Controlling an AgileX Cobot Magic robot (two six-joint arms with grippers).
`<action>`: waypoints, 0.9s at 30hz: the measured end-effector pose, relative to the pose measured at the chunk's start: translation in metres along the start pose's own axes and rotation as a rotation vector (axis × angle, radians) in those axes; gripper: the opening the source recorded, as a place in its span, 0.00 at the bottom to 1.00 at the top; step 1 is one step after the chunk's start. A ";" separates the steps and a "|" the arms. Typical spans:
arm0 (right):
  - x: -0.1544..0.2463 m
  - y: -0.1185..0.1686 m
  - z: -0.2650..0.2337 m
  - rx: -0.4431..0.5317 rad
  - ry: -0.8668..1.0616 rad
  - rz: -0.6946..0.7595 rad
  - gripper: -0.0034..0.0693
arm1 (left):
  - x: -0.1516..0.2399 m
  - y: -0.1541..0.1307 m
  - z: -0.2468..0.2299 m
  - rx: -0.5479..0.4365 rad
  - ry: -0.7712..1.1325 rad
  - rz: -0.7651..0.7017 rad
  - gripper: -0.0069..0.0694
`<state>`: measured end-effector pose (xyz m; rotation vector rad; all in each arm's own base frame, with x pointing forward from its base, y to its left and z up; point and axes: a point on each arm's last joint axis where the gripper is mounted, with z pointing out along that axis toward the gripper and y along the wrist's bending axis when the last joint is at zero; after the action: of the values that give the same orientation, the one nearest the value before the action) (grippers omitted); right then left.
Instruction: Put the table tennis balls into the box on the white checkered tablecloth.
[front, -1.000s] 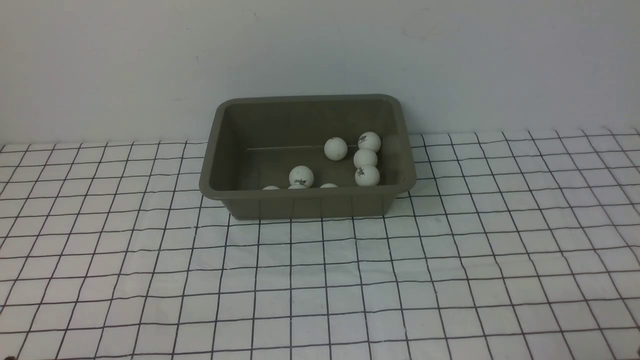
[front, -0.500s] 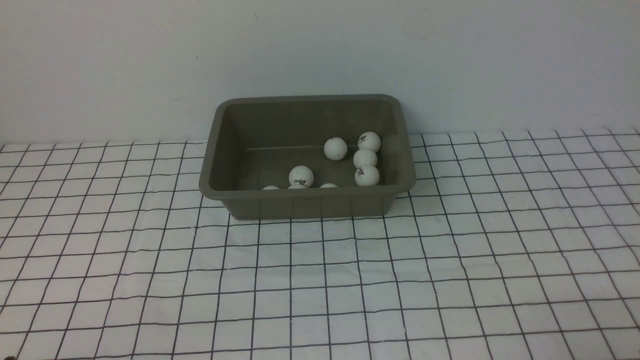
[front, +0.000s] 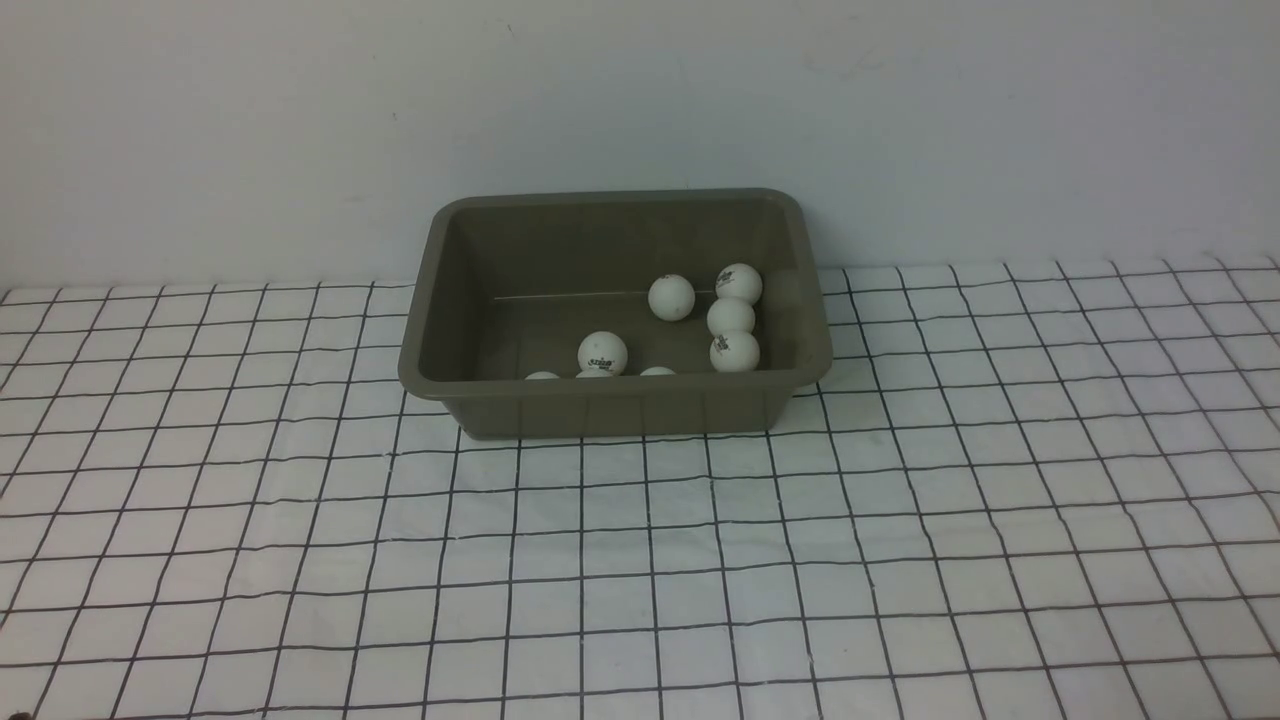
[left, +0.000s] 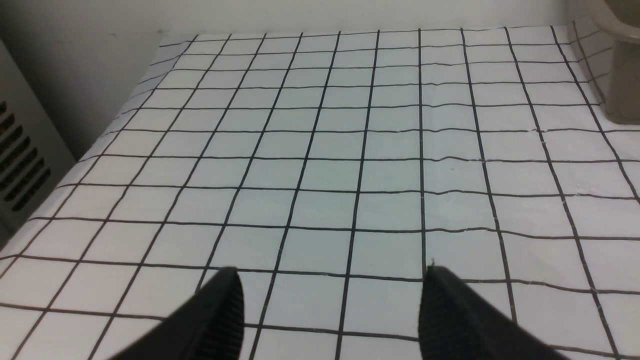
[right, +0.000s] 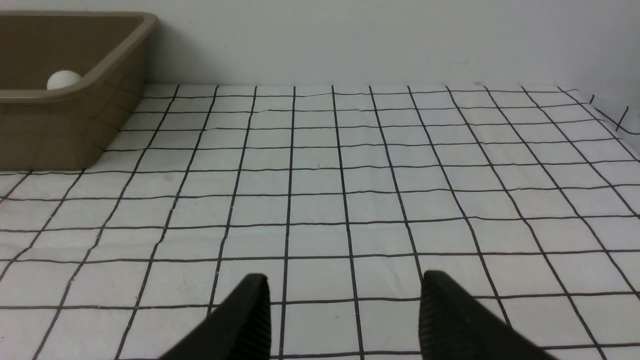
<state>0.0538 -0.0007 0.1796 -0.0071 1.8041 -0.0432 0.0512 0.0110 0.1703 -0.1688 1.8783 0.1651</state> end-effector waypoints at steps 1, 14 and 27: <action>0.000 0.000 0.000 -0.005 0.000 -0.001 0.55 | 0.000 0.000 0.000 0.000 0.000 0.000 0.65; 0.000 0.003 0.000 -0.049 -0.003 -0.013 0.55 | 0.000 0.000 0.000 0.000 0.000 0.000 0.65; 0.000 0.003 0.000 -0.049 -0.003 -0.013 0.55 | 0.000 0.000 0.000 0.000 0.000 0.000 0.65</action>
<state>0.0538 0.0020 0.1797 -0.0536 1.8022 -0.0078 0.0512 0.0110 0.1703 -0.1688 1.8783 0.1651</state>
